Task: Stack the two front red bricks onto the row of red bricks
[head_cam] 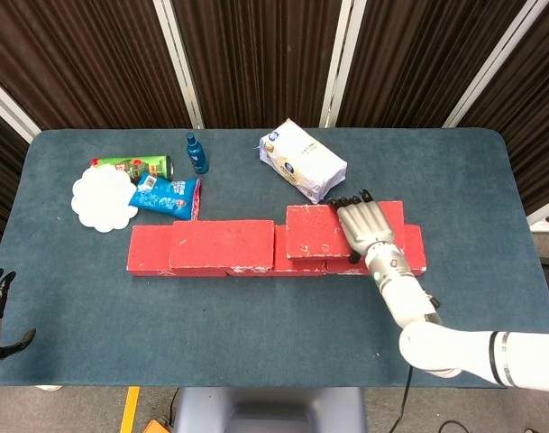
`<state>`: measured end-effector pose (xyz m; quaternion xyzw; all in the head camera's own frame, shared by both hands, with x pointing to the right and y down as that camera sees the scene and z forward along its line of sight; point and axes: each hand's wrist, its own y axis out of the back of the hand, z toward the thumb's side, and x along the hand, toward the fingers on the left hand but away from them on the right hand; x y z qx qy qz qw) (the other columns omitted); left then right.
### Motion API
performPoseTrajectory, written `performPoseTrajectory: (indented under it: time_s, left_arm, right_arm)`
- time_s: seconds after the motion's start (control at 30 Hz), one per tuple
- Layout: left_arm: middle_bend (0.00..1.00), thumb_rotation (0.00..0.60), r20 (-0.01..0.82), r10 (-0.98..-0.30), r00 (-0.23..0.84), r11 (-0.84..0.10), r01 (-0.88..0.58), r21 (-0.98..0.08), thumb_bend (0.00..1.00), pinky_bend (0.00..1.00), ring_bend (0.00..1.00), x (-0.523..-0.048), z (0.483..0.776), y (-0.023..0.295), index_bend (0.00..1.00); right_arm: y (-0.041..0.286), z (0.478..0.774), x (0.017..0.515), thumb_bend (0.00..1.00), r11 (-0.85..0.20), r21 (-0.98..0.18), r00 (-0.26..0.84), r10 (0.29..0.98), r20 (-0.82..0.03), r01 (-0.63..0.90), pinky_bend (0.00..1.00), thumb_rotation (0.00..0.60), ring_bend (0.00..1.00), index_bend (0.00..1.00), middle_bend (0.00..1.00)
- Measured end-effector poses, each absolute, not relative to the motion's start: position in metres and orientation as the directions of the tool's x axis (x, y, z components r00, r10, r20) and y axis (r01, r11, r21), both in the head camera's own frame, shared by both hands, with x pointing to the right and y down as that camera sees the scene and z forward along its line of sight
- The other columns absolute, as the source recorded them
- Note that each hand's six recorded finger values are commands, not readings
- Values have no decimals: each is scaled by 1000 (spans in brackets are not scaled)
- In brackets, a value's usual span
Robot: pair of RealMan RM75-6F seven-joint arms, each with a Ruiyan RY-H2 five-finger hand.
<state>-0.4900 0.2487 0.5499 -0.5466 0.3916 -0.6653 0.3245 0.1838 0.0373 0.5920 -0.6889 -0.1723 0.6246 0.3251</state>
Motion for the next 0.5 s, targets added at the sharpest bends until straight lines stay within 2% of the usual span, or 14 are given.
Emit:
performPoseTrajectory:
  time_s: [0.5]
  left_arm:
    - [0,600,471,-858,-206,-481,1,-877,220,33,0,-492,548,249,0]
  right_arm:
    - [48,625,192,0,-749,-648,252,607,-754,-136,0,600,223,265,336]
